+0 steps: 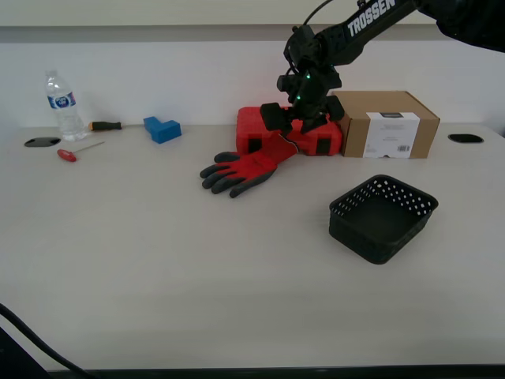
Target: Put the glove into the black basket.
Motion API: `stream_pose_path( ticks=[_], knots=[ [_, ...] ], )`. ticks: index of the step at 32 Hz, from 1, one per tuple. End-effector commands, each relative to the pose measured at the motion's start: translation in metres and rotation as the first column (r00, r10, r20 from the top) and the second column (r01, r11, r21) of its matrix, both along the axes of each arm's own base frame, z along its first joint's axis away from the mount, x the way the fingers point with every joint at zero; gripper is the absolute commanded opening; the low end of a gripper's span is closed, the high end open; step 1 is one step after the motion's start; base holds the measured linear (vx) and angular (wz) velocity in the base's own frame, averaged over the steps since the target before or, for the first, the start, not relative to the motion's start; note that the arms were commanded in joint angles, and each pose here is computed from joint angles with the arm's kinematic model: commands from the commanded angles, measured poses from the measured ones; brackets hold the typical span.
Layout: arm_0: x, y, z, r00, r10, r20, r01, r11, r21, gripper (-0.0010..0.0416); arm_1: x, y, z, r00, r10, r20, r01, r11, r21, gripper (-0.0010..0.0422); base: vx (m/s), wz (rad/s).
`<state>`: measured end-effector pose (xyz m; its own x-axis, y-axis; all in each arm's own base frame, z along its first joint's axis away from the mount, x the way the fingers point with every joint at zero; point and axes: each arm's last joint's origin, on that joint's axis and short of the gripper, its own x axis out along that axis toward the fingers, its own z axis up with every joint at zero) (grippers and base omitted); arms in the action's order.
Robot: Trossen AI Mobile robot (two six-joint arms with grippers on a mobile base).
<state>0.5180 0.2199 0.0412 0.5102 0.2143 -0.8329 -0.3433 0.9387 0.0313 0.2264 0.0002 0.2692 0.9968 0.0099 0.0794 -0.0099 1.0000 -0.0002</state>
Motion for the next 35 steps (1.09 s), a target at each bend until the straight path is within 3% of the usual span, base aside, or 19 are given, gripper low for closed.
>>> stream_pose_path(
  ticks=[1,11,16,21,28,35],
  knots=[
    [-0.002,-0.003,-0.009,1.000,-0.008,-0.019,0.008,1.000,-0.014,0.0225,0.000,0.000,0.000,1.000,0.001,0.001,-0.001,1.000,0.000,0.0000,0.000,0.000],
    [0.003,0.001,-0.025,1.000,-0.017,-0.020,0.018,0.999,0.036,0.0220,0.000,0.000,0.000,1.000,0.001,-0.001,-0.001,1.000,0.000,0.0000,0.000,0.000],
    [0.003,0.000,-0.026,1.000,-0.019,-0.024,0.020,0.999,0.035,0.0203,0.000,0.000,0.000,1.000,0.002,-0.002,-0.002,1.000,0.000,0.0000,0.000,0.000],
    [0.002,-0.001,-0.028,1.000,-0.011,-0.026,0.012,0.999,0.030,0.0155,0.000,0.000,0.000,1.000,0.002,-0.003,-0.002,1.000,0.000,0.0000,0.000,0.000],
    [-0.004,-0.003,-0.039,0.998,-0.010,-0.055,0.011,1.000,0.017,0.0153,0.000,0.000,0.000,1.000,0.002,-0.003,-0.002,1.000,0.000,0.0000,0.000,0.000],
    [-0.003,-0.001,-0.038,0.999,-0.001,-0.036,0.002,0.999,0.035,0.0152,0.000,0.000,0.000,1.000,0.002,-0.003,-0.002,1.000,0.000,0.0000,0.000,0.000]
  ],
)
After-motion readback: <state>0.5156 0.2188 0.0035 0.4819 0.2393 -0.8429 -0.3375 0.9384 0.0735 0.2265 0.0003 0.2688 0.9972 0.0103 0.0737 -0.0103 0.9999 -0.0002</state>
